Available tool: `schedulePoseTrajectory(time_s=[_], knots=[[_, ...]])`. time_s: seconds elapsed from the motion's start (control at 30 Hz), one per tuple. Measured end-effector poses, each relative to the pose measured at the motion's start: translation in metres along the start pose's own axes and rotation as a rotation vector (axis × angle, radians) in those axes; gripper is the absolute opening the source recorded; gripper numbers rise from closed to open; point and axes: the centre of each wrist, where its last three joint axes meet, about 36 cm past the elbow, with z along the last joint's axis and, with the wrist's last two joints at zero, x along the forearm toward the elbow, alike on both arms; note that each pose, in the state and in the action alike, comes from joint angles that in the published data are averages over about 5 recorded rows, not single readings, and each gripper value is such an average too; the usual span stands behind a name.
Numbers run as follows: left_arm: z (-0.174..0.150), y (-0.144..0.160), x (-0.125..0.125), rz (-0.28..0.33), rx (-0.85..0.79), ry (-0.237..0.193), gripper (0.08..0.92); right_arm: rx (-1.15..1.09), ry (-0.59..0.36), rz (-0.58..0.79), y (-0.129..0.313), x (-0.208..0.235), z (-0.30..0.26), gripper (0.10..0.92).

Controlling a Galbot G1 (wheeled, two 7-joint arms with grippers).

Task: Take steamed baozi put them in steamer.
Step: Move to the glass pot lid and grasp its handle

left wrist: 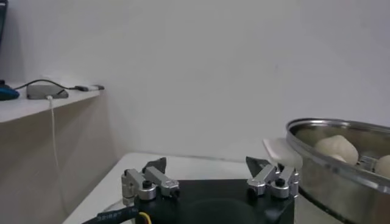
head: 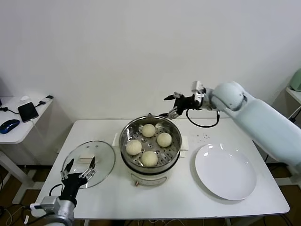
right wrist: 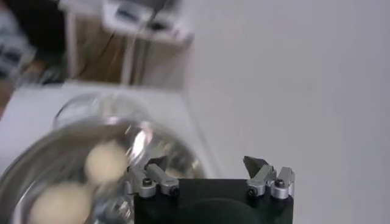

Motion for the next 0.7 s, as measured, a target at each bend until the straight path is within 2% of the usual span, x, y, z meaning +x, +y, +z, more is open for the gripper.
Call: schedulePoseTrajectory(time_s=[0.27,0.4,0.53,0.7], knots=[[0.004,-0.007,-0.006,-0.019,-0.027,-0.037,0.823,-0.223,-0.353,0.281,0.042,0.022,0.078,0.823],[0.009,-0.005,-0.007,-0.027,-0.071,-0.048,0.823,-0.362,-0.487,0.442,0.075,0.029,0.124,0.823],[0.013,-0.001,-0.011,-0.038,-0.136,-0.068,0.823,-0.488,-0.543,0.58,0.119,0.033,0.166,0.823],[0.018,0.004,-0.018,-0.044,-0.239,-0.086,0.823,-0.61,-0.518,0.694,0.179,0.038,0.207,0.823]])
